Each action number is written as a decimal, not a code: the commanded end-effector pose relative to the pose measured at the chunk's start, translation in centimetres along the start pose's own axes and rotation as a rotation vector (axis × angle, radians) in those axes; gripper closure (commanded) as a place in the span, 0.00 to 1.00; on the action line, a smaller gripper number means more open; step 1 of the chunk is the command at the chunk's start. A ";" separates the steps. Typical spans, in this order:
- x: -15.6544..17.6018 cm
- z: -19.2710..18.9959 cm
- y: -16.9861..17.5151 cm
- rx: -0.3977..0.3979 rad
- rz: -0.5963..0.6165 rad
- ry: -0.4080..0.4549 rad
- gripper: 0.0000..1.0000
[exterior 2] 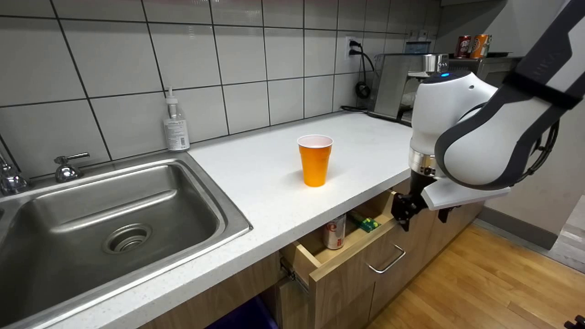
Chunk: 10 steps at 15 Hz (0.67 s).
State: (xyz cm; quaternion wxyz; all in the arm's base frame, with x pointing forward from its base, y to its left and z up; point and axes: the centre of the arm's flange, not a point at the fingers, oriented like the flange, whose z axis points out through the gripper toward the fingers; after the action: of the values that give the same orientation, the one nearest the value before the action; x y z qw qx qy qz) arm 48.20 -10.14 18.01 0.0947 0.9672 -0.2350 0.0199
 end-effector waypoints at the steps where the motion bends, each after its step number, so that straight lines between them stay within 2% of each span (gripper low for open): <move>1: 2.0 -0.5 0.5 0.001 -0.009 0.055 0.00; 5: 2.6 -0.6 0.6 0.004 -0.020 0.061 0.00; 10: 0.9 -1.1 0.7 0.012 -0.091 0.056 0.00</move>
State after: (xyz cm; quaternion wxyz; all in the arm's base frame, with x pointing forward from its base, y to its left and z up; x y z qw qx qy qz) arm 48.70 -10.80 18.33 0.0967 0.9723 -0.2111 0.0272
